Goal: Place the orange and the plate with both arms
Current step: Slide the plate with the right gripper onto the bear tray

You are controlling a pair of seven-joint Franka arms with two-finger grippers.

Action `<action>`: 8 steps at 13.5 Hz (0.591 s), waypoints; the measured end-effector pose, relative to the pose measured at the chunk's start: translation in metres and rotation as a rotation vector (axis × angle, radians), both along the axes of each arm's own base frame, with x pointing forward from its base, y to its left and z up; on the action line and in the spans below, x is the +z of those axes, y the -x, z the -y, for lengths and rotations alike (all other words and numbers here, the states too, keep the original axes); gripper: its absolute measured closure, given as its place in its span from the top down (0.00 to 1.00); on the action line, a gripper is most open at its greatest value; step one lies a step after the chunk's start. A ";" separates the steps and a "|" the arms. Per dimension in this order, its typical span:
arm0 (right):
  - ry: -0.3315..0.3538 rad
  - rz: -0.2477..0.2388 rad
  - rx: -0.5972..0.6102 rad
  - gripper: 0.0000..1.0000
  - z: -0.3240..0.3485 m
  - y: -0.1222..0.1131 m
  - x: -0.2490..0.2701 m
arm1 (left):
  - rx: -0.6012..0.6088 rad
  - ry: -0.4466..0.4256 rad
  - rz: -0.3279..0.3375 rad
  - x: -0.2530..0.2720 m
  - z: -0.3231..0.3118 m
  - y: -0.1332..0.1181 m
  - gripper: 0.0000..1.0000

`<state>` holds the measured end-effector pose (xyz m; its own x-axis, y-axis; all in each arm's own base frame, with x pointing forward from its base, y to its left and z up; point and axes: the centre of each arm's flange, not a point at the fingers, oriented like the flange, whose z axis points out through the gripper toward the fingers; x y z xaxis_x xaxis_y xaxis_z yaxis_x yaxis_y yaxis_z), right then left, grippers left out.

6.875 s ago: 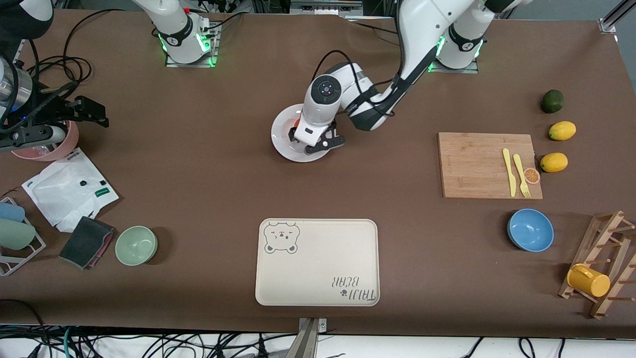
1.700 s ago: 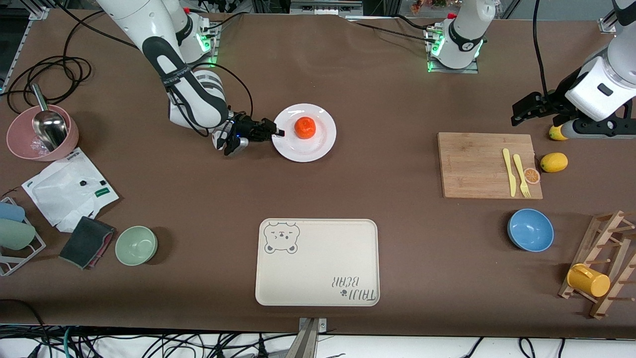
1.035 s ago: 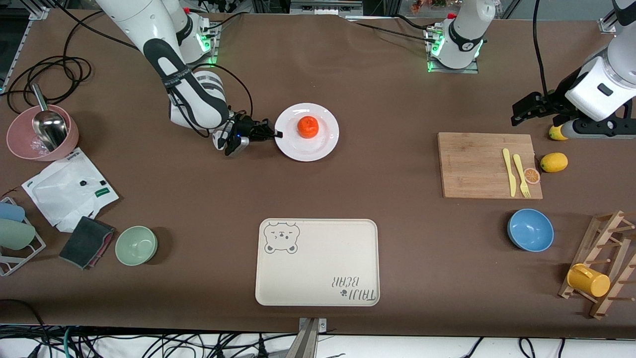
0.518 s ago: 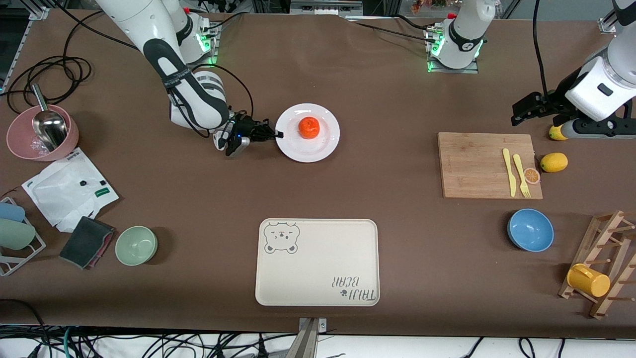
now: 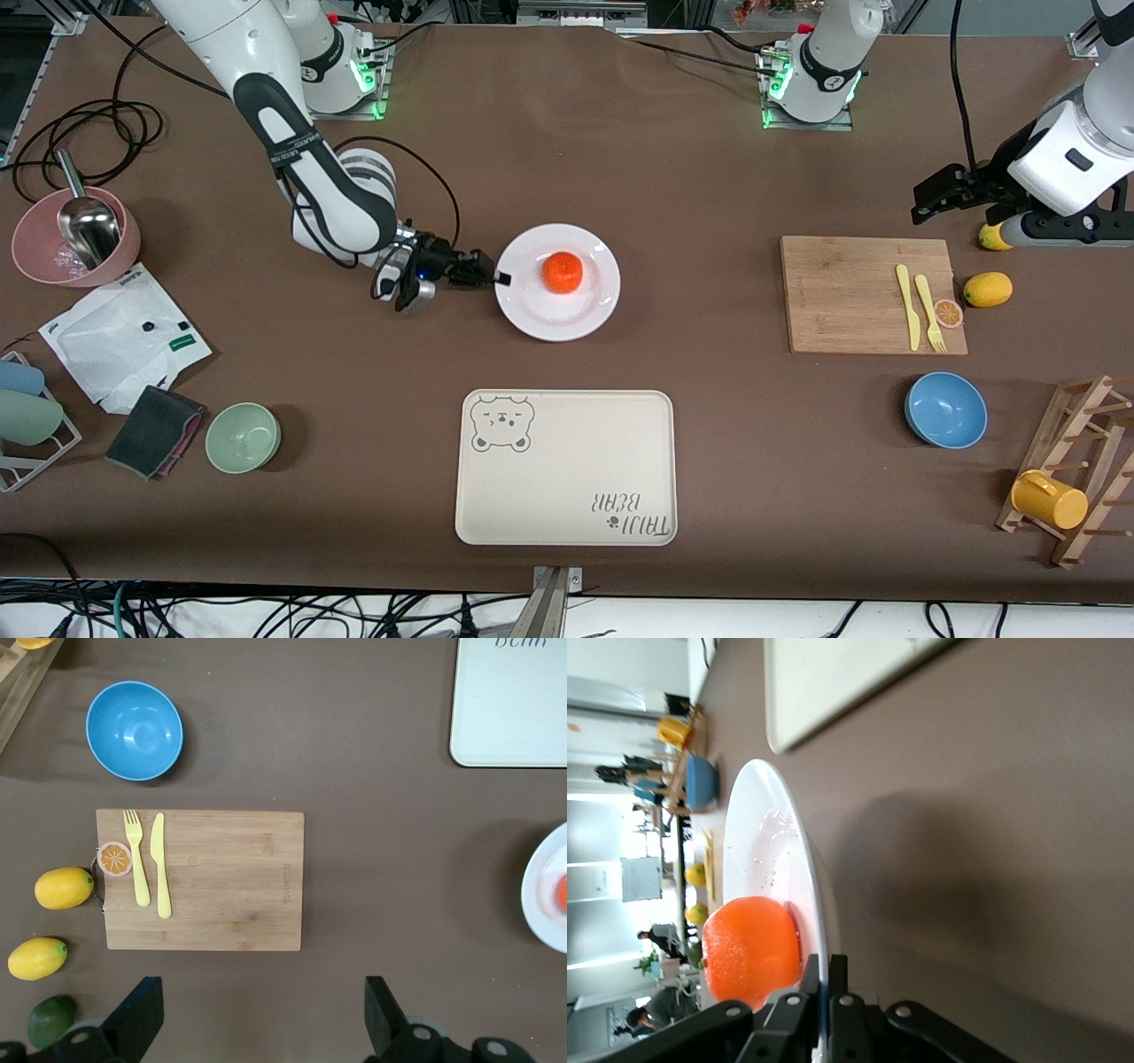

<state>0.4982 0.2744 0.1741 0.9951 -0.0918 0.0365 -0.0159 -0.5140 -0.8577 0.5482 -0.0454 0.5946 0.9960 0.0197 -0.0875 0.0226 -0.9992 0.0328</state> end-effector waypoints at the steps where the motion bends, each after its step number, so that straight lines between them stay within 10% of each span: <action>1: -0.018 0.006 -0.012 0.04 -0.006 -0.022 0.005 | 0.000 0.000 0.000 0.000 0.000 0.000 1.00; 8: -0.028 -0.014 -0.033 0.04 -0.006 -0.103 -0.004 | 0.000 0.000 0.000 0.000 0.000 0.000 1.00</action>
